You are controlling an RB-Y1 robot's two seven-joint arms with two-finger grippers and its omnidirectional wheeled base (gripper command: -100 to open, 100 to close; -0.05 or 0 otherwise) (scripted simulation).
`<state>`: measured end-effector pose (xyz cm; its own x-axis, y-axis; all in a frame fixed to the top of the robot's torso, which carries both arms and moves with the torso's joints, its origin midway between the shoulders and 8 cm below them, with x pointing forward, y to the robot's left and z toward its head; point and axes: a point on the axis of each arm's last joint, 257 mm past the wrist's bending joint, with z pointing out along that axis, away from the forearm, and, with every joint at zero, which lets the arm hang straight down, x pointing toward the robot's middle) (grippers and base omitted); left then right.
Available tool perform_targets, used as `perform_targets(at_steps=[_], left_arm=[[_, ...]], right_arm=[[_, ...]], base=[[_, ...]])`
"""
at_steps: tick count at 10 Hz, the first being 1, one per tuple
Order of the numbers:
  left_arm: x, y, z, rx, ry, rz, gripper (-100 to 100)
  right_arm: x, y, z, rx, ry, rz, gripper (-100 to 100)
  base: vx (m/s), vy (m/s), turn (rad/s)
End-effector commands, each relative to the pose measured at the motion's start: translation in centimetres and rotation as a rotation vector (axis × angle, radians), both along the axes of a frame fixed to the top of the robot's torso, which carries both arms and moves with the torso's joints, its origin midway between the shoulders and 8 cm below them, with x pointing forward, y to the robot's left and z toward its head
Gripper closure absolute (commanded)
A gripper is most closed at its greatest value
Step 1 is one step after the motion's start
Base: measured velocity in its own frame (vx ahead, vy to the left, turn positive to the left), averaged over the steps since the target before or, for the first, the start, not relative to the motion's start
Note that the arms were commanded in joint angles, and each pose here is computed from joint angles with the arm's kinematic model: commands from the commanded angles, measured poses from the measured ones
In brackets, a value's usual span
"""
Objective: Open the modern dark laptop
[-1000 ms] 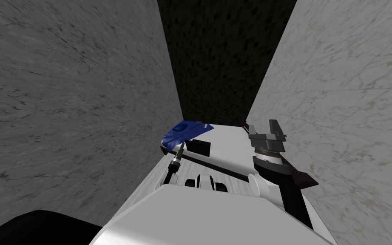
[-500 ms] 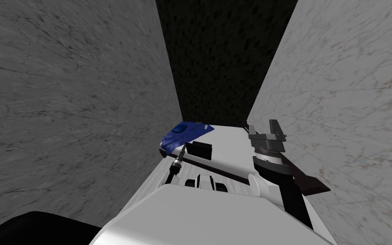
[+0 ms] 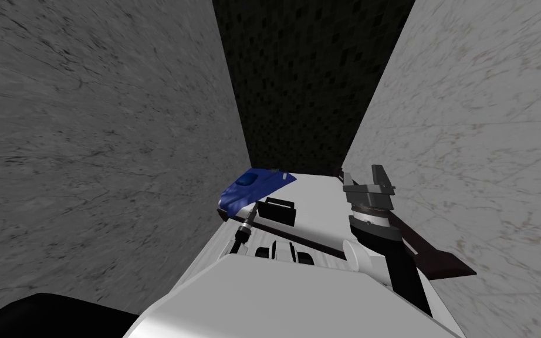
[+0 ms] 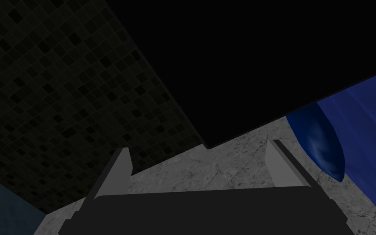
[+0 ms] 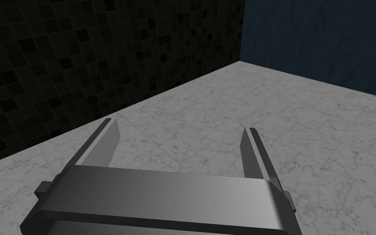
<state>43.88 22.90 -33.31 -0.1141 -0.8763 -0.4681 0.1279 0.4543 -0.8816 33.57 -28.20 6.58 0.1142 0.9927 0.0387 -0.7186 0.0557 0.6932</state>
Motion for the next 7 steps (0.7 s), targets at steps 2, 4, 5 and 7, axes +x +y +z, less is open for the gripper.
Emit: perform_targets(at_steps=[2, 4, 5, 7], left_arm=[[-0.1, -0.1, -2.0, 0.03, 0.034, -0.012, -100], [-0.3, 0.0, -2.9, 0.047, 0.051, -0.018, -100], [-0.2, 0.0, -2.6, 0.041, 0.046, -0.016, -100], [-0.2, 0.0, -2.7, 0.042, 0.046, -0.016, 100]], right_arm=[[0.0, 0.0, 0.0, 0.0, 0.0, 0.0, 0], [0.0, 0.0, 0.0, 0.0, 0.0, 0.0, 0], [0.0, 0.0, 0.0, 0.0, 0.0, 0.0, 0], [0.0, 0.0, 0.0, 0.0, 0.0, 0.0, 0]], base=[[0.056, 0.042, -0.031], [0.065, 0.043, -0.024], [0.033, 0.025, -0.007], [0.004, 0.003, 0.001]])
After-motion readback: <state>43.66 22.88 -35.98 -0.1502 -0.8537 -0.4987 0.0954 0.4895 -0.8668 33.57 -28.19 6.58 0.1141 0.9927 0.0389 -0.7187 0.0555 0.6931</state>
